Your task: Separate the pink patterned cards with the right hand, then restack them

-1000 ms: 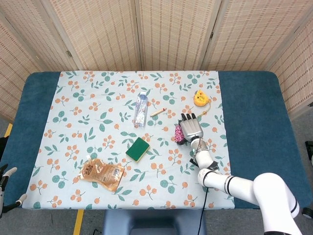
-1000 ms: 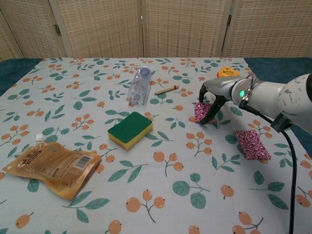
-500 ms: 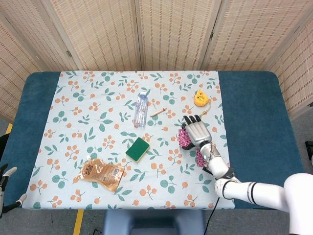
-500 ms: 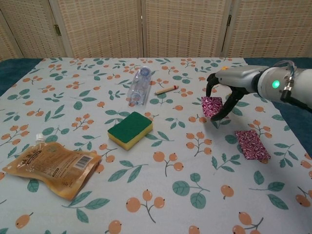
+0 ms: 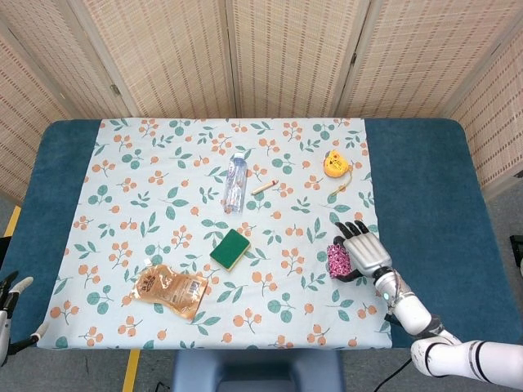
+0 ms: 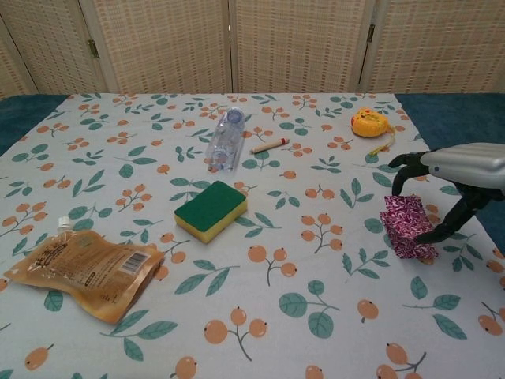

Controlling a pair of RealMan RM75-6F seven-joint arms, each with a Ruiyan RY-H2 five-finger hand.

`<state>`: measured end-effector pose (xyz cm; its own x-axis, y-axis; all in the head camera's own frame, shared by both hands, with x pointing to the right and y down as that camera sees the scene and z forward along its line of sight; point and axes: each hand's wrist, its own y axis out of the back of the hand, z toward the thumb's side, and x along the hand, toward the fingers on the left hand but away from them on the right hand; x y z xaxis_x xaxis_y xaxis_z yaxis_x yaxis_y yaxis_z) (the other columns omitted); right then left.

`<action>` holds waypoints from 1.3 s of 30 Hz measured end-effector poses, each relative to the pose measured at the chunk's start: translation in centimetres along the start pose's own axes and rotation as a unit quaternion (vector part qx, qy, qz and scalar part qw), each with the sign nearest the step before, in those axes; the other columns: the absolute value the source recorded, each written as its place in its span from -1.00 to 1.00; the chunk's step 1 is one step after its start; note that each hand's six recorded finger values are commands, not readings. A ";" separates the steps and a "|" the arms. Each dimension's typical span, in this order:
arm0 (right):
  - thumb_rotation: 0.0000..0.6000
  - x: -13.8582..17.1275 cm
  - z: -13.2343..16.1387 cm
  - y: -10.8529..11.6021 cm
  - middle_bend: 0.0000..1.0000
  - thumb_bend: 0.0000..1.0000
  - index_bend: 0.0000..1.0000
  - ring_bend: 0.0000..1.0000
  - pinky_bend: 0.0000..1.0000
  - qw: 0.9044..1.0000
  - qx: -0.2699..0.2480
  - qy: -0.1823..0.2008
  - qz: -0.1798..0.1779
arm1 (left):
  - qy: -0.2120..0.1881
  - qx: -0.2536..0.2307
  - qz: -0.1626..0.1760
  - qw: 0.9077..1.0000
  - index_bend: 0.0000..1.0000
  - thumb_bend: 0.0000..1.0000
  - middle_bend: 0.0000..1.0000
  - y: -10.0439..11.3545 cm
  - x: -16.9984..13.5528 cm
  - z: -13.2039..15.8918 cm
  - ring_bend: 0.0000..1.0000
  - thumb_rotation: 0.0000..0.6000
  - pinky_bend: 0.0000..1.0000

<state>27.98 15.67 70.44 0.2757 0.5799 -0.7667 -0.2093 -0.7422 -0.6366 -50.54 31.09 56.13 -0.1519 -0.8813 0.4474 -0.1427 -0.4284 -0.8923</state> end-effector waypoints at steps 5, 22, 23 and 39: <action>0.41 0.3 -1.1 -1.0 -0.86 -0.60 -0.46 -1.00 -1.00 1.000 -0.001 -0.008 0.000 | 0.001 0.000 0.001 1.000 -0.62 -0.50 -0.80 0.1 0.0 -0.1 -0.75 1.00 -1.00; 0.40 -0.9 -0.2 -2.4 -0.86 -0.59 -0.46 -1.00 -1.00 1.000 -0.010 0.002 0.000 | 0.003 -0.002 -0.001 1.000 -0.62 -0.50 -0.80 -0.1 0.0 -0.5 -0.75 1.00 -1.00; 0.40 -1.0 -0.1 -2.4 -0.86 -0.60 -0.46 -1.00 -1.00 1.000 -0.011 0.002 0.000 | 0.003 -0.003 -0.001 1.000 -0.62 -0.50 -0.80 -0.1 0.0 -0.5 -0.75 1.00 -1.00; 0.40 -1.2 0.0 -2.5 -0.86 -0.60 -0.56 -1.00 -1.00 1.000 -0.008 0.001 0.001 | 0.006 -0.004 -0.002 1.000 -0.62 -0.50 -0.80 -0.2 -0.1 -0.8 -0.75 1.00 -1.00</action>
<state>28.14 16.85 72.99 0.2775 0.5780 -0.7674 -0.1955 -0.7481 -0.6341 -51.25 31.42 56.35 -0.1622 -0.8777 0.4508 -0.1505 -0.4295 -0.8904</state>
